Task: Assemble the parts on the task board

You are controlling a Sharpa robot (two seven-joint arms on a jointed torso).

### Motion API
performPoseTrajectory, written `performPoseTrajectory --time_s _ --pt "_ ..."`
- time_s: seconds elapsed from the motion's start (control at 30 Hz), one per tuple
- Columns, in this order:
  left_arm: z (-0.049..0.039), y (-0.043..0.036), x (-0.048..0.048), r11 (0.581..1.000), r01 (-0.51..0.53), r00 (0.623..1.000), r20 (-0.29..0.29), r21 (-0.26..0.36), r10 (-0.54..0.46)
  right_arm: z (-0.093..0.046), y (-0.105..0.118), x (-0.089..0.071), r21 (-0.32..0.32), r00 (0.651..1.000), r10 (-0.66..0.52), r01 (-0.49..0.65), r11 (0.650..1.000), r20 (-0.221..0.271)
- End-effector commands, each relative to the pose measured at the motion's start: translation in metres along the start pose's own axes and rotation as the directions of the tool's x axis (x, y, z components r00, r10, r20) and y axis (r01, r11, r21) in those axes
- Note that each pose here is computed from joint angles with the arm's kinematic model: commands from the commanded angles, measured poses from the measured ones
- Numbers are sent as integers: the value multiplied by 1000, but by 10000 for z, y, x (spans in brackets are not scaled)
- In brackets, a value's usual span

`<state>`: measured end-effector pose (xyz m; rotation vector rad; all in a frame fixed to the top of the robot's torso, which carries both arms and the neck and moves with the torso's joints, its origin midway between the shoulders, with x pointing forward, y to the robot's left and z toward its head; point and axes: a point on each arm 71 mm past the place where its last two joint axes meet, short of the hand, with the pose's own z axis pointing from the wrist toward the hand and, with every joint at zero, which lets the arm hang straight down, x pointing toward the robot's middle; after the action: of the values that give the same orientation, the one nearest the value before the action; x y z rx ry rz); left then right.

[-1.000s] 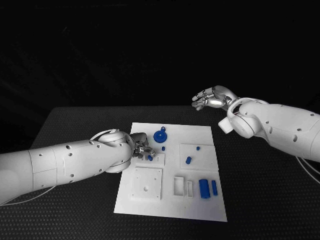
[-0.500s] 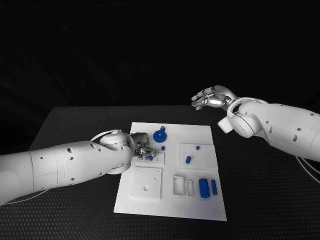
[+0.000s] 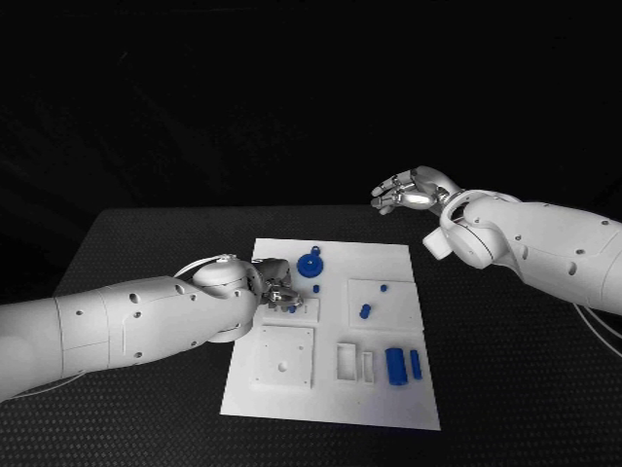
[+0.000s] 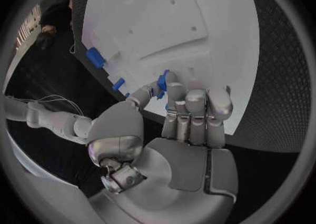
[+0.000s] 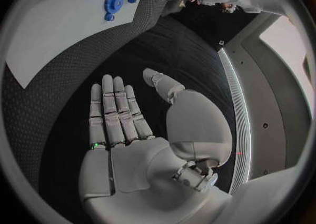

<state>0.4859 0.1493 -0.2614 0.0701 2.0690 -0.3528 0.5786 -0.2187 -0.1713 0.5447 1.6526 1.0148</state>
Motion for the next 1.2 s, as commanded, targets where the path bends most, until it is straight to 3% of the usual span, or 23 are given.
performPoseTrajectory --time_s 0.03,0.43,0.63,1.2 --pt "-9 39 38 1000 29 1000 3 -1 -29 0 -4 3 -5 1000 -2 2 1000 -13" --pt "-51 94 10 988 151 988 32 30 -152 -1 -37 -38 3 1000 -4 4 1000 -3" --pt "-47 149 -5 988 153 987 39 25 -154 -2 -38 -37 4 1000 -4 4 1000 -4" --pt "-37 94 15 989 142 990 19 35 -143 -5 -41 -36 4 1000 -4 4 1000 -5"
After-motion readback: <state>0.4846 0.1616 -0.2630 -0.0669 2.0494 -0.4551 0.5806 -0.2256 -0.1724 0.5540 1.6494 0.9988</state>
